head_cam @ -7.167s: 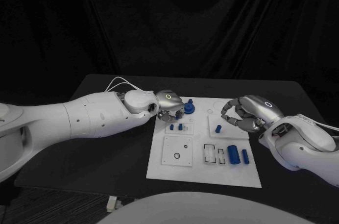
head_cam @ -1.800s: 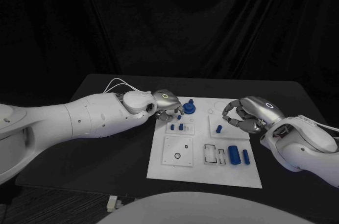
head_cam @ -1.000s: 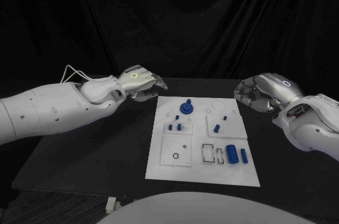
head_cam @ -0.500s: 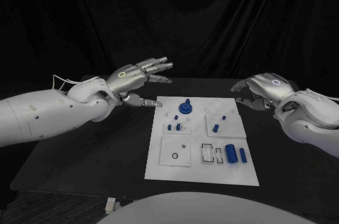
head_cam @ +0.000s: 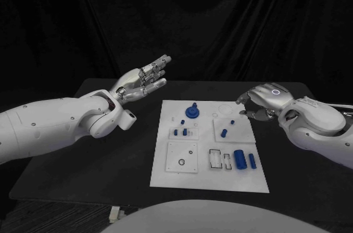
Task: Assemble the parts on the task board
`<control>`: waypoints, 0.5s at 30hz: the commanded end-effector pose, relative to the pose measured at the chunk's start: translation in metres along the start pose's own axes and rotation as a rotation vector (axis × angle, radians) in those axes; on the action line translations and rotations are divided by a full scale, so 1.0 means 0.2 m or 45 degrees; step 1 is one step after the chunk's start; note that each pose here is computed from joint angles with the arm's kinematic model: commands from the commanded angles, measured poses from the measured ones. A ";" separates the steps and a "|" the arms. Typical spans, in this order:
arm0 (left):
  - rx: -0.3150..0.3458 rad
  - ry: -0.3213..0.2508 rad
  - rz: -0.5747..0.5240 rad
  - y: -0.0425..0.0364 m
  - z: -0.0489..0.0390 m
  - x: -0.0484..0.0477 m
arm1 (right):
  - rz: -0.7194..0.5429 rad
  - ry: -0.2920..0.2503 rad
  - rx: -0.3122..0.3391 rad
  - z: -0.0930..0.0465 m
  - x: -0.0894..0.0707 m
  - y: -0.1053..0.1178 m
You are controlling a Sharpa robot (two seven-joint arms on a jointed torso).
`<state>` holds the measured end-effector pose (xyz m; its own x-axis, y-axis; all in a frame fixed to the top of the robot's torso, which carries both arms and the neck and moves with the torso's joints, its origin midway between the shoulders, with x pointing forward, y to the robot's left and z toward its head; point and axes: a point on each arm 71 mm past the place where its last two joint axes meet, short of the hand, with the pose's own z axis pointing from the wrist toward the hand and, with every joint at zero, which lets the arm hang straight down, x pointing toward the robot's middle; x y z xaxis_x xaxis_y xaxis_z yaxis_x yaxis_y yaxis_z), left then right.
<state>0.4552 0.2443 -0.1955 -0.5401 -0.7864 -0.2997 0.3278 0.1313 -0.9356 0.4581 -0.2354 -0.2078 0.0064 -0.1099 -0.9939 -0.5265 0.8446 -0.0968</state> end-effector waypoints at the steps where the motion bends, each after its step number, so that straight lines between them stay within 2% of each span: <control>1: 0.094 -0.125 -0.500 -0.011 -0.012 -0.006 | -0.030 0.045 -0.027 0.00 0.03 0.01; 6: 0.074 -0.149 -0.575 0.023 -0.034 0.019 | -0.029 0.063 -0.041 0.01 0.05 0.02; 15: 0.044 -0.168 -0.590 0.072 -0.074 0.028 | -0.023 0.091 -0.057 0.02 0.10 0.04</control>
<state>0.4459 0.2490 -0.2192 -0.5354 -0.8357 0.1224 0.0539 -0.1784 -0.9825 0.4586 -0.2277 -0.2261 -0.0379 -0.1449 -0.9887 -0.5531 0.8271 -0.1001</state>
